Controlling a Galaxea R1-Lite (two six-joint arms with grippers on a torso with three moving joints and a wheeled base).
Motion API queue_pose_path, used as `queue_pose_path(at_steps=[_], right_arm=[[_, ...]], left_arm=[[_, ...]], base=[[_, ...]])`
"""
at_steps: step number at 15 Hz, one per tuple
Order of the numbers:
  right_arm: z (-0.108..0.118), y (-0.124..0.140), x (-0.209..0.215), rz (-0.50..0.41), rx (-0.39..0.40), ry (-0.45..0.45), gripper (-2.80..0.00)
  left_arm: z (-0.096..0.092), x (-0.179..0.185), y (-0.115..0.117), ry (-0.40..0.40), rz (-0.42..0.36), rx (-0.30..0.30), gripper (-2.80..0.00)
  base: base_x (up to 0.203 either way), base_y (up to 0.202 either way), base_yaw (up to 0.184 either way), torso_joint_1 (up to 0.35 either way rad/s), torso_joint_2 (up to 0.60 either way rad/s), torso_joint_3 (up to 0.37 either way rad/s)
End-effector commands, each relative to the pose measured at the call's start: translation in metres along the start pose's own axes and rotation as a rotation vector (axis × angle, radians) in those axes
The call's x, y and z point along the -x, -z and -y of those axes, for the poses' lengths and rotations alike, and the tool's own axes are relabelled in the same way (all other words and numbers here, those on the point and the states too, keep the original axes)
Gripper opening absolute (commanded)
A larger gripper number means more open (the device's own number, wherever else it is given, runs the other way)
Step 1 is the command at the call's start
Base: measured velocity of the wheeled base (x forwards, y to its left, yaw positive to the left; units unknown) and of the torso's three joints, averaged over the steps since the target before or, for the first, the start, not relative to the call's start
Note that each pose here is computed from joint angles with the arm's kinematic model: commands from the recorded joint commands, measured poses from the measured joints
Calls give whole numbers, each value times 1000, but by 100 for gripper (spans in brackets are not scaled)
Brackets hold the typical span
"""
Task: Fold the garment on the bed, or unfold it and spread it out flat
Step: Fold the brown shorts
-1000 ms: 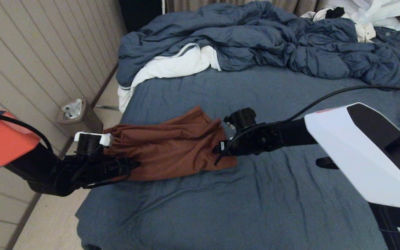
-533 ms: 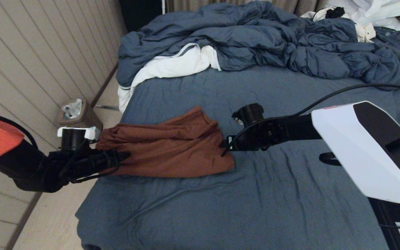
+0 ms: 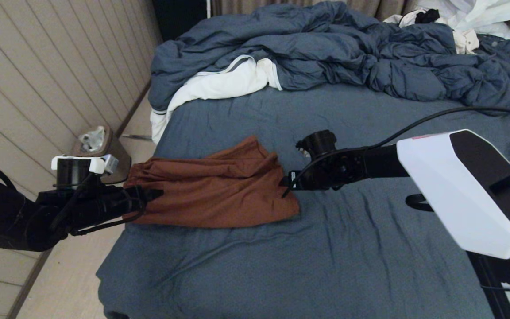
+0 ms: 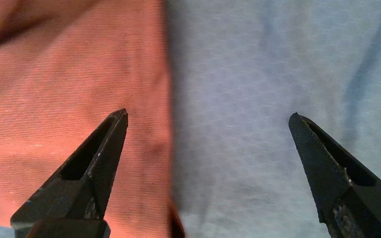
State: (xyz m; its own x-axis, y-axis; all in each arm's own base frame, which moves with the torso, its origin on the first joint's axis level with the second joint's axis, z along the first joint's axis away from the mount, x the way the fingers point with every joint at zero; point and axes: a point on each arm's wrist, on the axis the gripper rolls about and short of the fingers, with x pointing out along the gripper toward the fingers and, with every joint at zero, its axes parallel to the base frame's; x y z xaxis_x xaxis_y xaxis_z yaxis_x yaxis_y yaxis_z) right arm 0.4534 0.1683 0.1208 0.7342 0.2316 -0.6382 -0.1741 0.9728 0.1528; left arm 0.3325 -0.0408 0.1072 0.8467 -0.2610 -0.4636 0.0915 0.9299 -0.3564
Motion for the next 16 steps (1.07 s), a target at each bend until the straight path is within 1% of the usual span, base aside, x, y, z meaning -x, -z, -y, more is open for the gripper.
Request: queue_pose_path(at_steps=[1,3,4,6,8,9,13,14,16], right_arm=[[0,0,-2,1,-2,0,0],[0,-3,2,10,-2,-1,0],[-2,-4,4,14,0,-5,0],[-5,-5,5,19,5,-12,0],[-7,-6,7,25,6,-14,0],[-8,-7,7,29,7,-17,0],[-16,-9,9,40,18,-31,0],[-17,-9,10,43,20,-33,0],[-18,-9,9,42,21,-34,0]], left_arm=[[-9,1,-6,-19,26,13,0],[-31,2,-20,-44,57,41,0],[-40,2,-25,-36,56,53,0],[-48,-6,-20,-47,27,64,0],[-55,-9,-23,-60,35,68,0],[-57,-12,-21,-63,24,71,0],[-68,-26,-7,-82,-22,64,0],[-68,-26,-5,-81,-33,60,0],[-72,-31,6,-80,-71,54,0]], base=[[0,0,0,0,0,0],[0,0,0,0,0,0],[0,0,0,0,0,0],[0,0,0,0,0,0],[0,0,0,0,0,0],[0,0,0,0,0,0],[0,0,0,0,0,0],[0,0,0,0,0,0],[0,0,0,0,0,0]])
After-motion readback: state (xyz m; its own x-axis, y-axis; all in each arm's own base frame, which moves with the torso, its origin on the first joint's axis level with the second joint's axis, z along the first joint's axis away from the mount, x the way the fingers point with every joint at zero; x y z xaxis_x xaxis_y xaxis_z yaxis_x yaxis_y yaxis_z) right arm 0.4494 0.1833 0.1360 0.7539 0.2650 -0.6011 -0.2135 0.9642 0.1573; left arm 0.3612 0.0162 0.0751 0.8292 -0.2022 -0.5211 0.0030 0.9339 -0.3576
